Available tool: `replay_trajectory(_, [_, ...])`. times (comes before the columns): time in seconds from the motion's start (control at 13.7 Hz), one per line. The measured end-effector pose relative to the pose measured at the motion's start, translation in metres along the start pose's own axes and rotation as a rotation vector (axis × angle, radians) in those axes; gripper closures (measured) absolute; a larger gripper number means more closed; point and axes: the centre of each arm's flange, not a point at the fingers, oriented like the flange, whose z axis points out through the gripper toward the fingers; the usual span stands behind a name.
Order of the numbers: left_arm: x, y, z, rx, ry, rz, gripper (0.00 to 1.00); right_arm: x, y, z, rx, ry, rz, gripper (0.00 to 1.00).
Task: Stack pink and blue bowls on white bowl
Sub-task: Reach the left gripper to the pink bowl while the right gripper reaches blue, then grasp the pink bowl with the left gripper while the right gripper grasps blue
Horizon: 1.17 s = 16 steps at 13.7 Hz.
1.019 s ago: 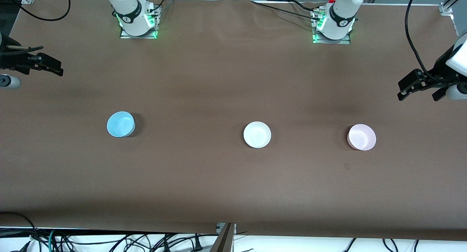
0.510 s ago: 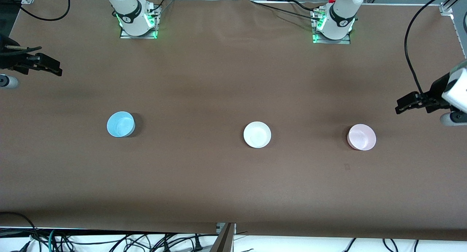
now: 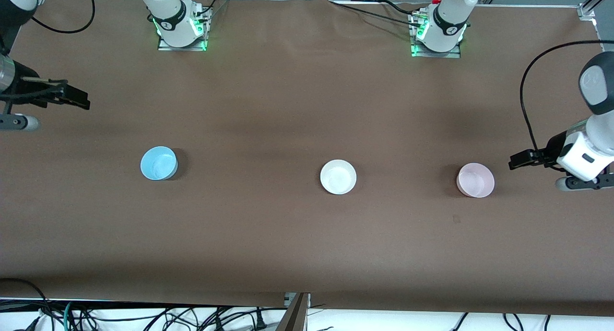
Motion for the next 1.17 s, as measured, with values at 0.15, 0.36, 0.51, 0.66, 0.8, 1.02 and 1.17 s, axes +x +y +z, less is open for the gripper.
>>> replay_trajectory(0.15, [0.004, -0.002, 0.024, 0.0, -0.011, -0.001, 0.0, 0.013, -0.001, 0.017, -0.002, -0.02, 0.003, 0.0])
replay_trajectory(0.36, [0.006, -0.004, 0.053, 0.002, 0.046, -0.003, 0.0, 0.033, 0.002, 0.045, -0.005, -0.047, 0.011, 0.0])
replay_trajectory(0.51, [0.003, -0.011, 0.082, 0.004, 0.088, -0.003, 0.0, 0.044, 0.004, 0.064, -0.006, -0.067, 0.015, 0.0])
replay_trajectory(0.66, [-0.003, -0.023, 0.113, 0.008, 0.102, 0.001, 0.0, 0.055, 0.003, 0.082, -0.008, -0.084, 0.013, 0.0])
replay_trajectory(0.8, [-0.009, -0.036, 0.137, 0.01, 0.103, -0.001, 0.0, 0.067, 0.002, 0.098, -0.009, -0.078, 0.006, 0.0])
replay_trajectory(1.02, [-0.019, -0.042, 0.162, 0.012, 0.11, -0.008, 0.0, 0.086, 0.008, 0.126, -0.008, -0.07, -0.028, 0.0])
replay_trajectory(1.17, [-0.025, -0.043, 0.177, 0.015, 0.134, -0.01, 0.0, 0.098, 0.016, 0.149, -0.005, -0.077, -0.043, 0.0])
